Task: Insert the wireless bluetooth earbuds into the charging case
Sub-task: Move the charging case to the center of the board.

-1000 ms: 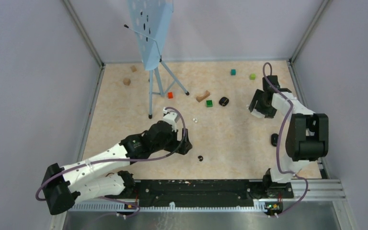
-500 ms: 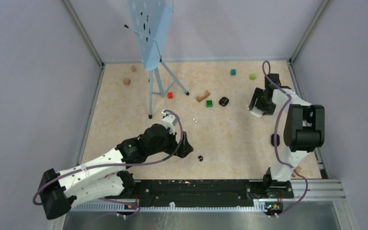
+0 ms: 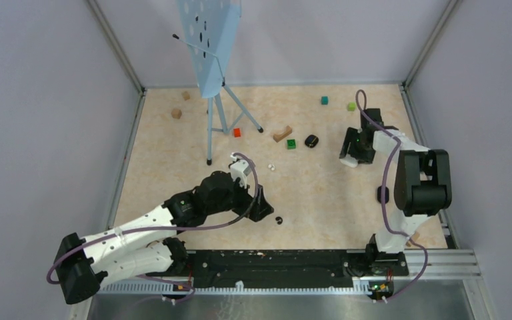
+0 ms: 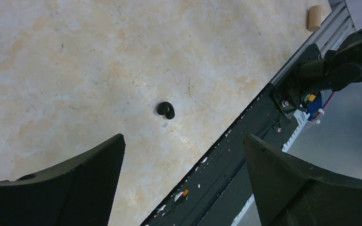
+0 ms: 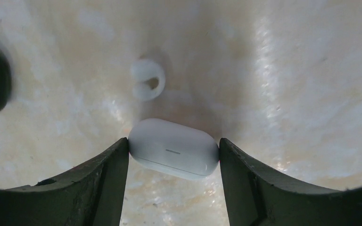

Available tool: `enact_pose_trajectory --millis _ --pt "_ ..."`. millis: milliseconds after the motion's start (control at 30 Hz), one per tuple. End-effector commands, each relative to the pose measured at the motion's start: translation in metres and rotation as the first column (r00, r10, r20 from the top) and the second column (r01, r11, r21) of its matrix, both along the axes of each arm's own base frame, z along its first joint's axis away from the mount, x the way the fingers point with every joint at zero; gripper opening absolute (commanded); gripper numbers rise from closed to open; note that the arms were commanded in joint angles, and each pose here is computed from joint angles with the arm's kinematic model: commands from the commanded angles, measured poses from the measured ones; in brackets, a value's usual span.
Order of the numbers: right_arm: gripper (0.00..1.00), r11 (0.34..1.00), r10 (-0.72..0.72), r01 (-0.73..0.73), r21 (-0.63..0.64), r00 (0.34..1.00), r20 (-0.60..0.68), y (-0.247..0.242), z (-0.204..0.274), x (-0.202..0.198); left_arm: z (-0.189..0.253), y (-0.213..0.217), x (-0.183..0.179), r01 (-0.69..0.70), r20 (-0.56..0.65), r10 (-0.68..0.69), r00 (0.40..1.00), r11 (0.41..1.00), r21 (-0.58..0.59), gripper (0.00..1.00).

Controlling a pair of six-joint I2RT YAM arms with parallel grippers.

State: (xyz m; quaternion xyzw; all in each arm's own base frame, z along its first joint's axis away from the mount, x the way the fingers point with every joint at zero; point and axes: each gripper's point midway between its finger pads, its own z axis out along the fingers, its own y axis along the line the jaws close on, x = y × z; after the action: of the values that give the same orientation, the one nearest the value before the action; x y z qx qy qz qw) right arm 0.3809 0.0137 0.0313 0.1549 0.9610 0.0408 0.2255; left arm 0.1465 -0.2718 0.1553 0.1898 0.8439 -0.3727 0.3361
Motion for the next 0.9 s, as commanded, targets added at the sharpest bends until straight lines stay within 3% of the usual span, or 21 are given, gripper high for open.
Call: enact_pose_trajectory --millis 0,233,400,433,500,667,767,867 --pt "0.59 0.995 0.097 -0.095 0.038 0.994 -0.05 0.043 -0.001 -0.041 0.006 -0.009 0.001 0.043 0.034 -0.042 0.999 0.999 -0.029 0.99" --pt "0.61 0.968 0.249 -0.245 0.056 0.966 -0.072 0.094 0.008 -0.093 0.001 -0.01 0.005 0.033 0.035 -0.033 0.999 0.999 -0.006 0.99" --pt "0.7 0.933 0.361 -0.358 0.044 0.93 -0.075 0.123 0.003 -0.121 0.008 -0.013 -0.002 0.076 0.048 -0.074 0.996 0.996 -0.045 0.99" --pt "0.72 0.93 0.366 -0.365 0.029 0.927 -0.078 0.125 0.003 -0.126 0.009 -0.013 -0.003 0.078 0.054 -0.075 0.996 0.996 -0.051 0.99" --pt "0.89 0.932 0.361 -0.363 -0.003 0.929 -0.08 0.125 0.005 -0.133 0.009 -0.008 0.002 0.045 0.066 -0.042 0.997 0.998 -0.048 0.99" --pt "0.91 0.974 0.218 -0.22 0.062 0.975 0.033 0.135 0.022 -0.147 0.005 0.01 0.022 -0.157 0.056 0.16 0.985 0.986 -0.054 0.99" --pt "0.92 0.989 0.028 -0.042 0.141 0.995 0.098 0.131 0.031 -0.152 0.004 0.012 0.025 -0.203 0.035 0.206 0.978 0.976 -0.08 0.99" --pt "0.92 0.96 -0.095 0.057 0.273 0.987 0.126 0.139 0.035 -0.154 0.002 0.01 0.027 -0.218 0.019 0.221 0.975 0.971 -0.093 0.99"
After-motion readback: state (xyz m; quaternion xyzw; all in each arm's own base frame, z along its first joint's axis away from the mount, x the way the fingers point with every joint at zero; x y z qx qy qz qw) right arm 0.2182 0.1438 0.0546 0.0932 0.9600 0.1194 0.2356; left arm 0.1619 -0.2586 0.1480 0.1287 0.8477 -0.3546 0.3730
